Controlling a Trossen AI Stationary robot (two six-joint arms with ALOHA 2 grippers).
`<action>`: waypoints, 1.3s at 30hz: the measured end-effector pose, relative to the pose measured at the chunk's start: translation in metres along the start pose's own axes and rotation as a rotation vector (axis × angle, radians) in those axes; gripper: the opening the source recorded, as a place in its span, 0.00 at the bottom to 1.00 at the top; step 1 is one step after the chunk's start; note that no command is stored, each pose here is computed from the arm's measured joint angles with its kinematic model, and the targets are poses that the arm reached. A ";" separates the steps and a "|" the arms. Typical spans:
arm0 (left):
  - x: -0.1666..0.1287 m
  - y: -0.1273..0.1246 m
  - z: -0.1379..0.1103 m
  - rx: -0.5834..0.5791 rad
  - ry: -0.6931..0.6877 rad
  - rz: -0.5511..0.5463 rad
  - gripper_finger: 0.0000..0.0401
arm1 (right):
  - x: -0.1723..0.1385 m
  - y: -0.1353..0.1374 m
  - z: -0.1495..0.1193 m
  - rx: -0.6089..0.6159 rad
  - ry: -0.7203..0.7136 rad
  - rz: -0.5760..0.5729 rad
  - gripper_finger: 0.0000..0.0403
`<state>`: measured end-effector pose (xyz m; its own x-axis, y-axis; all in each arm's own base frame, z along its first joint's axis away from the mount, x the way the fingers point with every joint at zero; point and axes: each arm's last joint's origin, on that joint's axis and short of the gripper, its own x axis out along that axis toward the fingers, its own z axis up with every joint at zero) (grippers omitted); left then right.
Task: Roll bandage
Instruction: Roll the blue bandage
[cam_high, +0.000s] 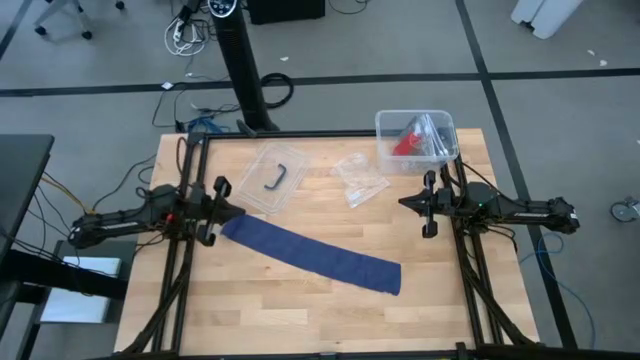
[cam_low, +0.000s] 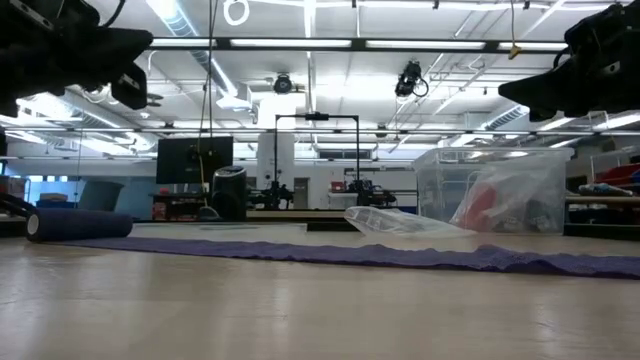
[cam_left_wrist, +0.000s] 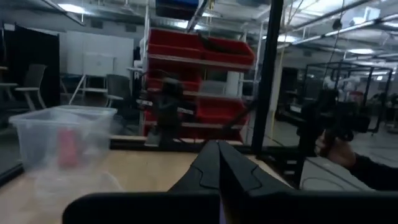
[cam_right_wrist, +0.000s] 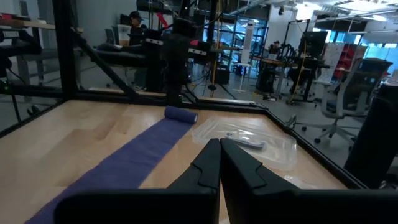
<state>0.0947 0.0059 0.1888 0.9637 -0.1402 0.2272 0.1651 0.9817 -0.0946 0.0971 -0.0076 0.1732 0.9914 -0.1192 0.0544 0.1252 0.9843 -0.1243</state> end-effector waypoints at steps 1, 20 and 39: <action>0.001 0.000 -0.001 0.004 0.013 0.002 0.00 | 0.000 0.000 0.000 0.000 0.000 0.000 0.02; 0.033 0.011 -0.015 -0.059 0.344 0.070 0.00 | -0.001 -0.002 0.012 -0.041 -0.127 -0.020 0.02; 0.078 -0.006 0.029 -0.231 1.170 0.424 0.00 | 0.000 0.000 0.002 0.059 -0.023 -0.003 0.01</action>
<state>0.1629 -0.0067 0.2355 0.5388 0.0336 -0.8418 -0.2824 0.9486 -0.1429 0.0969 -0.0077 0.1753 0.9898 -0.1197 0.0772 0.1248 0.9900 -0.0656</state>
